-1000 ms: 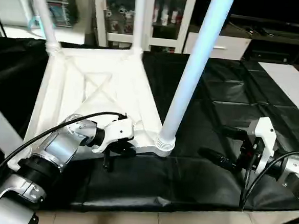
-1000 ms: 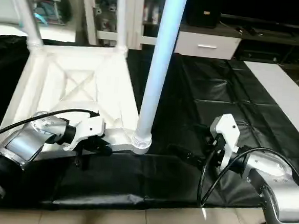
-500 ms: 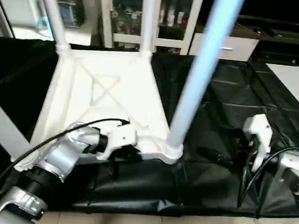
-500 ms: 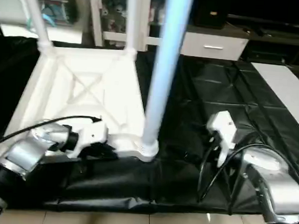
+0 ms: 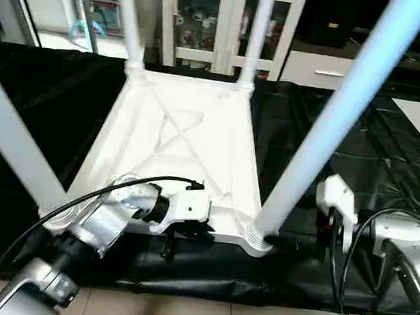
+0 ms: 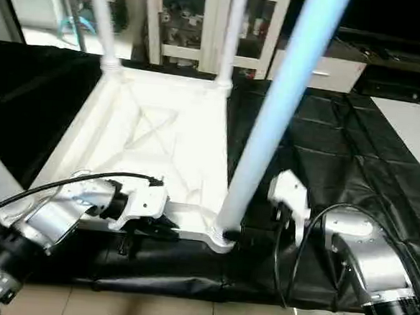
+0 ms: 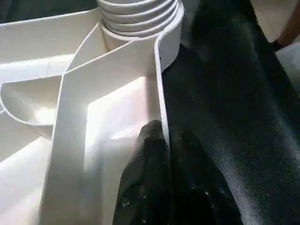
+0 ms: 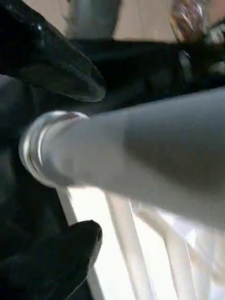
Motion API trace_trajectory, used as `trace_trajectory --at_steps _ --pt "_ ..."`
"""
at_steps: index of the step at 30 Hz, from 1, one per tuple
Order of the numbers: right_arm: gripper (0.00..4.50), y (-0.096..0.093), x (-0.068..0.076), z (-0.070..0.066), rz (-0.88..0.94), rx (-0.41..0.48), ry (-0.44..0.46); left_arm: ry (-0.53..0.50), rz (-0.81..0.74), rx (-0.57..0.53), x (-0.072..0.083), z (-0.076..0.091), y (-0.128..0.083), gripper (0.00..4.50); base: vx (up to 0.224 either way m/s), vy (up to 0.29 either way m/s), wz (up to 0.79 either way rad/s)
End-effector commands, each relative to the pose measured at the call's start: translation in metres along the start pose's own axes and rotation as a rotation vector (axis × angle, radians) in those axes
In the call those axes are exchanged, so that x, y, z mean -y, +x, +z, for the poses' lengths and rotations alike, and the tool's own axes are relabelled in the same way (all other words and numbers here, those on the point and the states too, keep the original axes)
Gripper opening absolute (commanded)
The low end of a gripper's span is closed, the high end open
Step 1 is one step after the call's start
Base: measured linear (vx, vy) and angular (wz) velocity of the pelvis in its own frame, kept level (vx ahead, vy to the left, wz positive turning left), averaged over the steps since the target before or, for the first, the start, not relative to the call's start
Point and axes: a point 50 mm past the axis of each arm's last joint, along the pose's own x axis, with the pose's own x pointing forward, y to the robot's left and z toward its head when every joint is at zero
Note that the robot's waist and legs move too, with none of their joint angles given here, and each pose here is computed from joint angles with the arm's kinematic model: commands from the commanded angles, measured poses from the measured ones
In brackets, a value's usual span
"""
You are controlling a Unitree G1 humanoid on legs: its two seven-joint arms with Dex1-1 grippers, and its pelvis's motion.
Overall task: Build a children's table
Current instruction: Rotate leg to tighten
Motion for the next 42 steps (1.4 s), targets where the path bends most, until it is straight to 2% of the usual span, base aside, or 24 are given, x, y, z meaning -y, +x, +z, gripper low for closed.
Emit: trace_trajectory --at_steps 1,8,9,13,14,18,20,30,37,42 --pt "4.48 0.001 0.004 0.000 0.005 -0.031 -0.035 0.038 -0.086 0.036 0.006 0.006 0.014 0.02 0.000 0.000 0.00" --pt "4.48 0.009 0.009 -0.004 0.010 -0.071 -0.069 0.046 -0.094 0.025 0.004 0.005 0.015 0.02 0.000 0.000 0.00" --pt "4.17 0.011 0.010 -0.003 0.008 -0.068 -0.070 0.047 -0.095 0.023 0.004 0.005 0.015 0.00 0.000 0.000 0.00" --pt "4.06 0.015 0.012 -0.002 0.025 -0.058 -0.070 0.050 -0.096 0.017 0.002 0.004 0.014 0.00 0.000 0.000 0.00" --pt "3.85 0.015 0.012 -0.002 0.030 -0.056 -0.070 0.050 -0.096 0.014 0.002 0.003 0.014 0.00 0.000 0.000 0.00" --pt "3.68 0.016 0.012 -0.002 0.044 -0.057 -0.069 0.048 -0.096 0.010 0.001 0.003 0.014 0.00 0.000 0.000 0.00" --pt "3.32 0.016 0.011 -0.003 0.057 -0.062 -0.068 0.047 -0.096 0.008 0.001 0.002 0.014 0.00 0.000 0.000 0.00" --pt "2.57 0.015 0.009 -0.009 0.087 -0.086 -0.056 0.044 -0.104 -0.003 0.002 -0.001 0.013 0.00 0.000 0.000 0.00" --pt "2.48 0.015 0.007 -0.014 0.085 -0.079 -0.021 0.037 -0.111 -0.008 0.003 -0.003 0.013 0.00 0.000 0.000 0.00" --pt "2.47 0.017 0.016 -0.018 -0.043 -0.041 0.033 0.010 -0.089 0.008 0.001 -0.003 0.013 0.00 0.000 0.000 0.00"
